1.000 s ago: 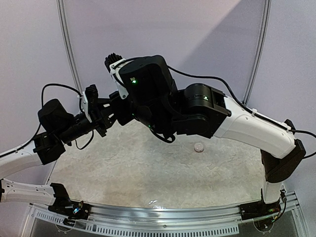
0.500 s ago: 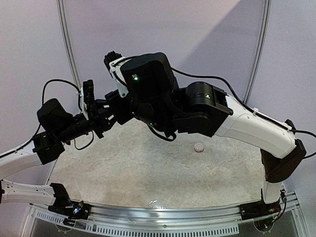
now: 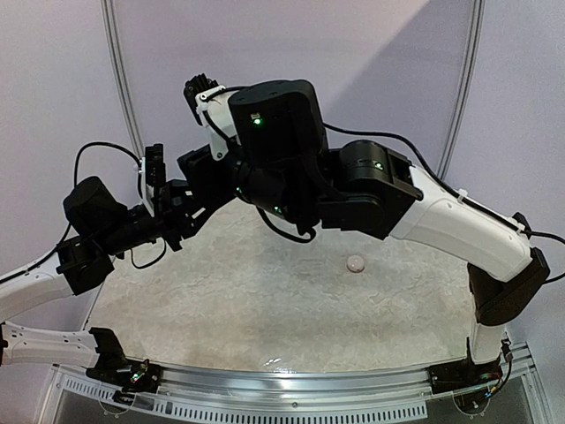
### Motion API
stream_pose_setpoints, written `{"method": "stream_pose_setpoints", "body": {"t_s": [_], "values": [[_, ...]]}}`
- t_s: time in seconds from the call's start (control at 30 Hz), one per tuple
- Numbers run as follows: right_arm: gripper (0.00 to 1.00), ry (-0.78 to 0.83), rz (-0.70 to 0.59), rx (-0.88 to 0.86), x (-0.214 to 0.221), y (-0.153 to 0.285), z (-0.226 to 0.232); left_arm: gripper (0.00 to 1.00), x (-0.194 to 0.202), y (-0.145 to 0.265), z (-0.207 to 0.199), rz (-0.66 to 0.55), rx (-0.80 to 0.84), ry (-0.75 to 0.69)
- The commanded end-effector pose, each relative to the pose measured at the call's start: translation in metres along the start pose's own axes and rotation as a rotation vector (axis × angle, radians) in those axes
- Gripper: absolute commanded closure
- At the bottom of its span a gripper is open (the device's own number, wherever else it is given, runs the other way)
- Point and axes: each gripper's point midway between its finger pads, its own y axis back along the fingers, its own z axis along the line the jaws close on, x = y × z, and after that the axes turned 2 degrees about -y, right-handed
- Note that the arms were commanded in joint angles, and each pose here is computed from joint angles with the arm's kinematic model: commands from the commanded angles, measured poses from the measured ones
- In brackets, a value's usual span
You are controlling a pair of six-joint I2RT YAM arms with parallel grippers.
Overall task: Insert the wireless bluetooth earbuds into the charging case
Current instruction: Insert the left earbud into the left side groove of the charging case, then adjust the left earbud in the left side groove of the charging case.
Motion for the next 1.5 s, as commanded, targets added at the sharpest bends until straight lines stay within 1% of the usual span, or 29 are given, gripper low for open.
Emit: {"method": "stream_pose_setpoints", "body": {"t_s": [0.0, 0.3, 0.43, 0.47, 0.53, 0.6, 0.63, 0.77, 0.83, 1.13, 1.47], "values": [[0.39, -0.075, -0.113, -0.042, -0.051, 0.027, -0.01, 1.0, -0.001, 0.003, 0.002, 0.0, -0.003, 0.008], [0.39, -0.097, -0.142, -0.034, -0.066, 0.04, -0.023, 1.0, -0.003, 0.005, 0.002, -0.005, -0.006, -0.001], [0.41, -0.078, -0.146, -0.137, -0.071, 0.057, -0.017, 1.0, -0.004, 0.006, 0.004, -0.008, -0.009, -0.002], [0.45, -0.07, -0.141, -0.173, -0.071, 0.064, -0.015, 1.0, -0.004, 0.006, 0.004, -0.011, -0.01, -0.005], [0.58, -0.066, -0.112, -0.203, -0.067, 0.076, -0.022, 1.0, -0.005, 0.007, 0.005, -0.015, -0.016, -0.012], [0.68, -0.062, -0.054, -0.206, -0.051, 0.08, -0.031, 1.0, -0.007, 0.008, 0.006, -0.02, -0.016, -0.025], [0.75, -0.062, -0.024, -0.21, -0.042, 0.083, -0.034, 1.0, -0.008, 0.008, 0.006, -0.023, -0.017, -0.031], [0.93, -0.074, 0.081, -0.241, -0.016, 0.084, -0.03, 1.0, -0.01, 0.007, 0.006, -0.029, -0.015, -0.05], [1.0, -0.074, 0.108, -0.256, -0.009, 0.08, -0.024, 1.0, -0.01, 0.006, 0.006, -0.03, -0.011, -0.051], [1.0, -0.046, 0.148, -0.272, 0.009, 0.052, -0.004, 1.0, -0.01, 0.006, 0.004, -0.026, -0.002, -0.056], [1.0, -0.054, 0.186, -0.263, 0.023, 0.044, -0.004, 1.0, -0.009, 0.006, 0.004, -0.024, -0.002, -0.054]]}}
